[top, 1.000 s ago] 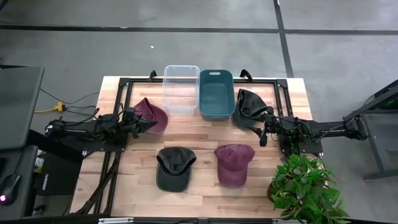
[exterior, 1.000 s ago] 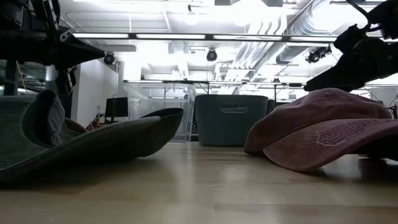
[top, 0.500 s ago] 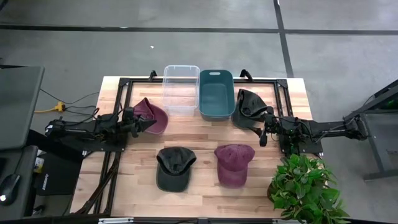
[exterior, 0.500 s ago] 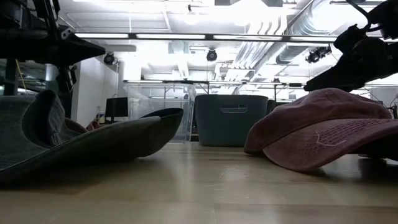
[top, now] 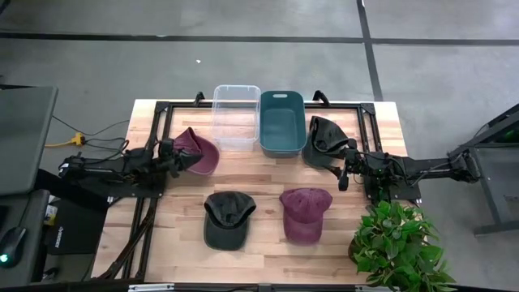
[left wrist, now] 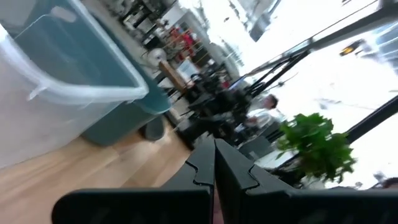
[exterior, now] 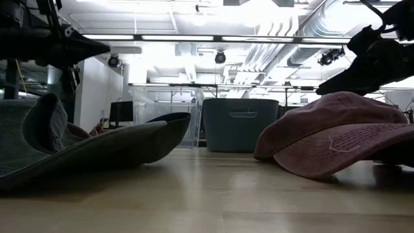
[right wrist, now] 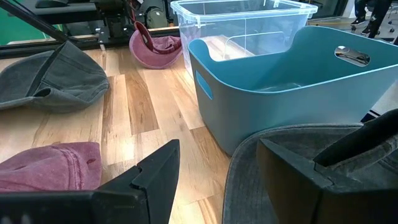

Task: Pick & Place hat
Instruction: Put the top left red cap into the transparent bin

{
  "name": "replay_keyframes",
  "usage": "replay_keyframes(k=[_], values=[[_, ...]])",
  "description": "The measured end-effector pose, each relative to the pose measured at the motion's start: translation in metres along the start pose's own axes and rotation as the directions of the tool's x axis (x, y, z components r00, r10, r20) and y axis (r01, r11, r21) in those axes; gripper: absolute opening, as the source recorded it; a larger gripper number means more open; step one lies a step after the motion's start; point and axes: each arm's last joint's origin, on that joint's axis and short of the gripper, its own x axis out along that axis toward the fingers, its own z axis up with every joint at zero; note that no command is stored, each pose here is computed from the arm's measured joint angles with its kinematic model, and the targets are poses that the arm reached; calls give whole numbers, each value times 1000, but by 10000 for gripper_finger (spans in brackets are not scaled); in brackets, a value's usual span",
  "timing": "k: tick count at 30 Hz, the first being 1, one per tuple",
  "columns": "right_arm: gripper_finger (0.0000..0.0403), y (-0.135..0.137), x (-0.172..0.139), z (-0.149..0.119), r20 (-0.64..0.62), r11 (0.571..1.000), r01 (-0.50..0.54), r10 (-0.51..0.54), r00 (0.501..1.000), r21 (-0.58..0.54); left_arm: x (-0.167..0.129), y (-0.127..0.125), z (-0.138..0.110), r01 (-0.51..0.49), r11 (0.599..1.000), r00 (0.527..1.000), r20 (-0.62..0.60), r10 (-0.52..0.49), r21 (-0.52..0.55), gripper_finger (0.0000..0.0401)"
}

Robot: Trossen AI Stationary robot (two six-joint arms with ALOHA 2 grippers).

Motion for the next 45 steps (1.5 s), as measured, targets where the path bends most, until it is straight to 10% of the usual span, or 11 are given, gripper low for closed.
replay_keyframes(k=[23, 36, 45], values=[[208, 0, 0, 0, 0, 1000, 0, 0, 1000, 0, -2, -15, 15, 62, 994, 996, 73, -55, -93, 6], [208, 0, 0, 0, 0, 1000, 0, 0, 1000, 0, -6, -37, 36, 116, 989, 984, 148, -101, -93, 154], [208, 0, 0, 0, 0, 1000, 0, 0, 1000, 0, -8, -46, 41, 266, 959, 958, 133, -253, -94, 177]])
